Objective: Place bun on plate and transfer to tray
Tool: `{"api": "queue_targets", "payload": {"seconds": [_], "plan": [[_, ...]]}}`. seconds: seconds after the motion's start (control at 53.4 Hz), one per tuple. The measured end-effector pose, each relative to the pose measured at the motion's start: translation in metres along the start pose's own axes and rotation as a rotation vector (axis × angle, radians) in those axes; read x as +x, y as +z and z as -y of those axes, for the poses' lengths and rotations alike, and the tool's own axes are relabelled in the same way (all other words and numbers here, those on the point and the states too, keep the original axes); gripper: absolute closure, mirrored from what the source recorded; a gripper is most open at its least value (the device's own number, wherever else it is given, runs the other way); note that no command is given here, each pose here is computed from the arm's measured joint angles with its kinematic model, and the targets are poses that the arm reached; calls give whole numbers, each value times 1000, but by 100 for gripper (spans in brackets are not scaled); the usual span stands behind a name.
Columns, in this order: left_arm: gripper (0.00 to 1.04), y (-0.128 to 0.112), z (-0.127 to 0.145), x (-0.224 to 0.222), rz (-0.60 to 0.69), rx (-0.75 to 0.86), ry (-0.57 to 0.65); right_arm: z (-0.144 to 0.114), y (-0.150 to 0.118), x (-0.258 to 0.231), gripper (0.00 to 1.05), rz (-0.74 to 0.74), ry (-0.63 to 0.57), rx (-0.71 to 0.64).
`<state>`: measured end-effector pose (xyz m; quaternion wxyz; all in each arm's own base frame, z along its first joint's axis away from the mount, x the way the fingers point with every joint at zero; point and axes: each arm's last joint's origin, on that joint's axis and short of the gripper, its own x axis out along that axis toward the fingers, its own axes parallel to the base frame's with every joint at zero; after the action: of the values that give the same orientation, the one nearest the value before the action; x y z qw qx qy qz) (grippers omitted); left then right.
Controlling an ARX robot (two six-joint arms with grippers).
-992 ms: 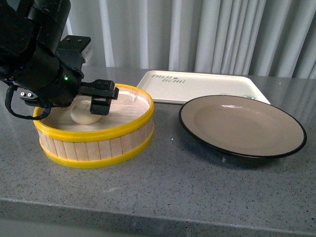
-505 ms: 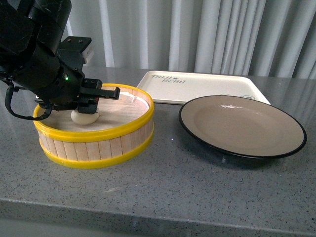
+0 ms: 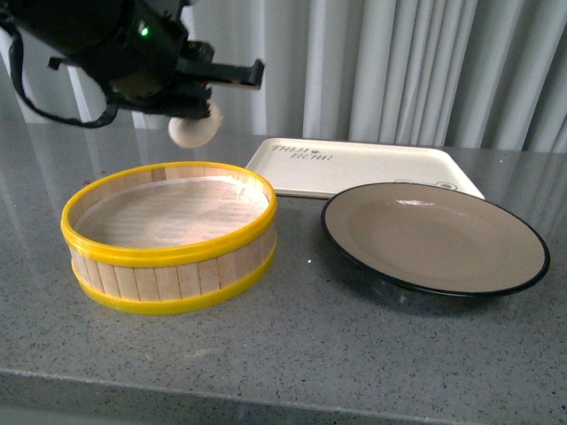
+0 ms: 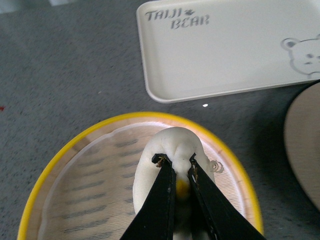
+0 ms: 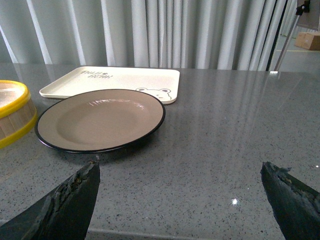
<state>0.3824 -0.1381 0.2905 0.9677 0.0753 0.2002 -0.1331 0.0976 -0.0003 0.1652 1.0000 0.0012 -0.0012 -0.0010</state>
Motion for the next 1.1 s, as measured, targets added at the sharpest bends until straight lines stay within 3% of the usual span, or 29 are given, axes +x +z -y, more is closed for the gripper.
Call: {"api": "queue_targets", "payload": {"seconds": [0.094,0.299,0.543,0.842,1.104], "plan": [[100,14,37,-8,33,49,-102,0,0,0,8,0,0,0],[100,18,108,-9,16,128,-294,0,0,0,8,0,0,0],[100,9,173,12,-23,249,-372,0,0,0,8,0,0,0],[100,0,203,45,-60,312,-355,0,0,0,8,0,0,0],[100,-4,207,66,-88,327,-328,0,0,0,8,0,0,0]]}}
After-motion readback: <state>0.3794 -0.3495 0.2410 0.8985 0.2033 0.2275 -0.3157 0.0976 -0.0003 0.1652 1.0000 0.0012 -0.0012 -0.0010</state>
